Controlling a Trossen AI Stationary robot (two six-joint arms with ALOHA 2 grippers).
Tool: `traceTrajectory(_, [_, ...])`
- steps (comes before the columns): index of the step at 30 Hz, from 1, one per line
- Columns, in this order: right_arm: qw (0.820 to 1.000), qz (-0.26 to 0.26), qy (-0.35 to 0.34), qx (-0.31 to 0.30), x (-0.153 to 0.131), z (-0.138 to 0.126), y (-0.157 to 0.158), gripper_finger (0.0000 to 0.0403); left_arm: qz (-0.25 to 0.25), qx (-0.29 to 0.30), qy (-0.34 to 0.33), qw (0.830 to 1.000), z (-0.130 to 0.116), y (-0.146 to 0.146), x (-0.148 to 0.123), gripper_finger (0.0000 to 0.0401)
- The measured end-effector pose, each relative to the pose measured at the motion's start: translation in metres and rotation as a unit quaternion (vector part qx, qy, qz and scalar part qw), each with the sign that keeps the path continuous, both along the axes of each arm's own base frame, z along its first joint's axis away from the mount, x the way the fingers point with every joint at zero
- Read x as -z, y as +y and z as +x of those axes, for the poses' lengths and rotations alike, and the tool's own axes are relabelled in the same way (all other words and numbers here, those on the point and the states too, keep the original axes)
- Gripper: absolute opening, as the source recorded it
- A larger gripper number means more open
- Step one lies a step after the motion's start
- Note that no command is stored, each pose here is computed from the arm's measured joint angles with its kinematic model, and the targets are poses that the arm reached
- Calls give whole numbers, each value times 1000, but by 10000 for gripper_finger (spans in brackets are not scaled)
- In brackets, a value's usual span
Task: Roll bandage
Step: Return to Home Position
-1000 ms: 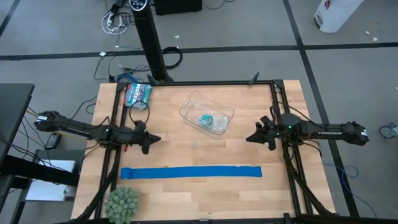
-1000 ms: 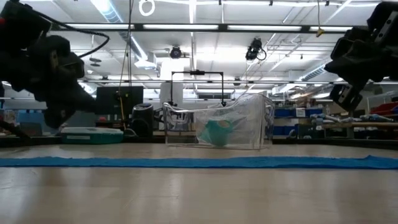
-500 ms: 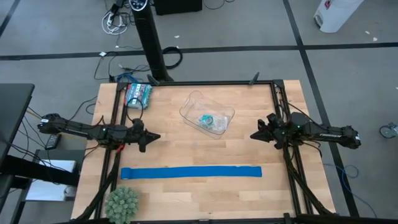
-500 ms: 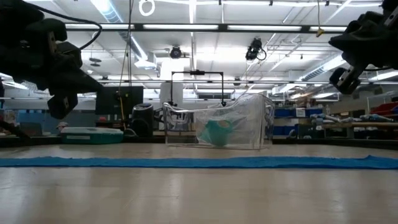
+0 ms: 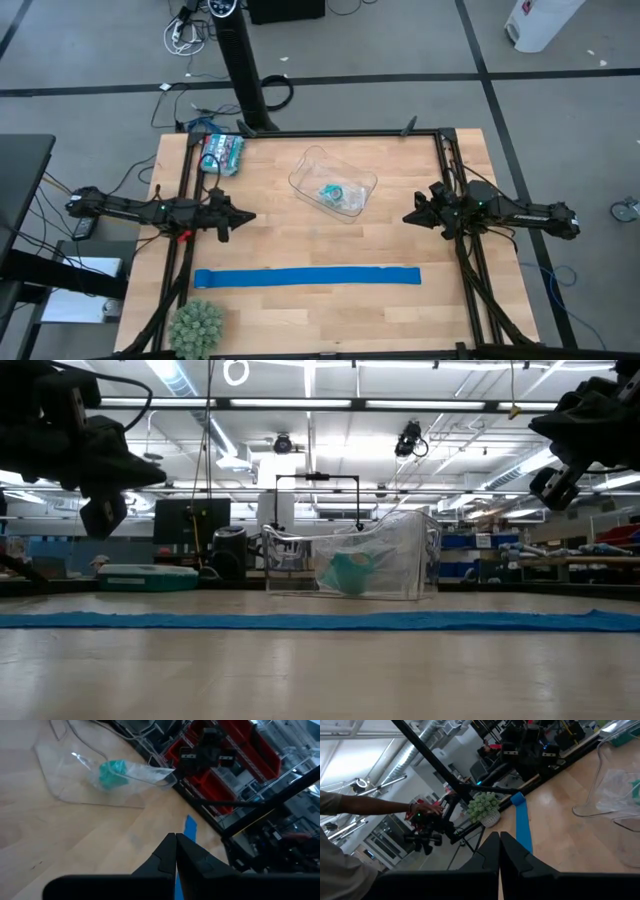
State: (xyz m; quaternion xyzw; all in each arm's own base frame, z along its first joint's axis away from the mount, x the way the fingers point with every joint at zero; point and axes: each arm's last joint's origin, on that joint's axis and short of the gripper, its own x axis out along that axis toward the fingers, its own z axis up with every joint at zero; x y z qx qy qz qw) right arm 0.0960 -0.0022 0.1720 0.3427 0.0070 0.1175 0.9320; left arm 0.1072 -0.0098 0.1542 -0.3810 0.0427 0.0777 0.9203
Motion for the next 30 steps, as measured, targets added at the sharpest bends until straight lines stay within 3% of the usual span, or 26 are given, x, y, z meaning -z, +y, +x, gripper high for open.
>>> traceTrajectory(14, [1000, 0, -2, 0, 0, 0, 0, 1, -8, -1, -49, 999, -1, 0, -9, 17])
traceTrajectory(30, [1000, 0, -2, 0, 0, 0, 0, 3, -9, -1, -54, 998, -1, 0, -10, 17])
